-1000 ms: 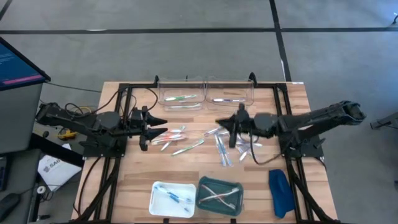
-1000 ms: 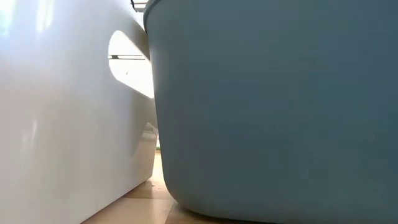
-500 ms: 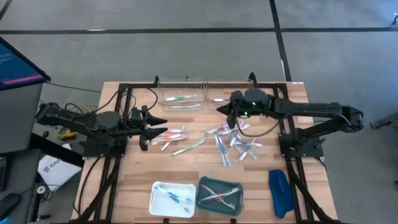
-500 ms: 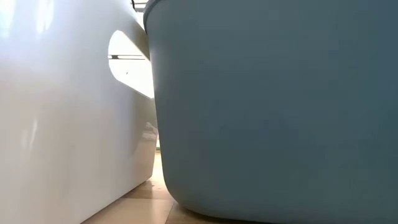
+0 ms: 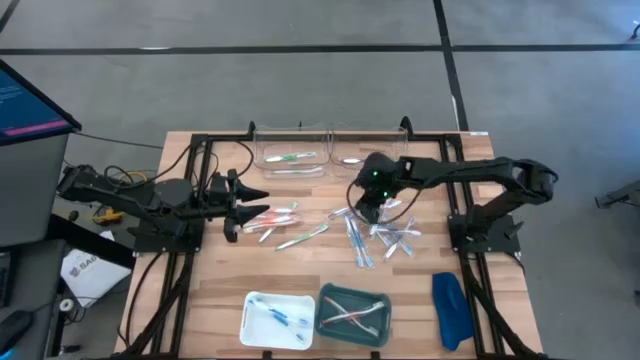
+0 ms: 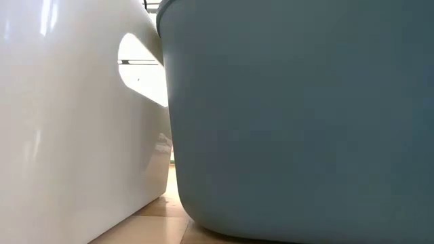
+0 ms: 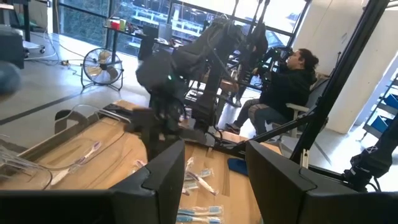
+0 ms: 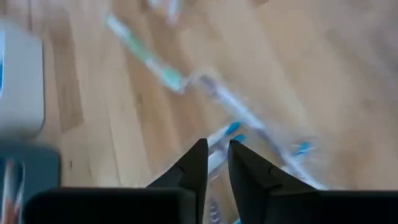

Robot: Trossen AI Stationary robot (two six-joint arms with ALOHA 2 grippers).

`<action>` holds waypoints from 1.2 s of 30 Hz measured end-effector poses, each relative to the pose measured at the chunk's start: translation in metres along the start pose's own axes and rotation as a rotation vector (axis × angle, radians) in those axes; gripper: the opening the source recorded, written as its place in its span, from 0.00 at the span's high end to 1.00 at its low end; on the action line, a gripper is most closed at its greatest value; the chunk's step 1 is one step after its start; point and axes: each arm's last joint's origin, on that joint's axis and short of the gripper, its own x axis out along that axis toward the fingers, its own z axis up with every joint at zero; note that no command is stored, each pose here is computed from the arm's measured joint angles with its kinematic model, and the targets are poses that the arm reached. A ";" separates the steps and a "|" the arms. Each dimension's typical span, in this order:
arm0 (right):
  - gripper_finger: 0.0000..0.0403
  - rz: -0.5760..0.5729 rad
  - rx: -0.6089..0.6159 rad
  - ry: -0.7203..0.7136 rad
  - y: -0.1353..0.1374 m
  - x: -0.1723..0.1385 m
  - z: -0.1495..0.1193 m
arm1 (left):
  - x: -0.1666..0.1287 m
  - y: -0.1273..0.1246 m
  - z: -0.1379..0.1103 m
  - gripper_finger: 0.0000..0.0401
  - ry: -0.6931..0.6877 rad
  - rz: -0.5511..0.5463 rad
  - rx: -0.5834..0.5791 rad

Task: Pick & Place Toothbrushes
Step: Put the purple toothbrush into the right transparent bin

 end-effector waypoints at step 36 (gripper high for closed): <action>0.68 -0.195 -0.380 0.219 0.020 0.016 -0.026 | 0.001 -0.001 0.002 0.59 -0.016 -0.004 0.009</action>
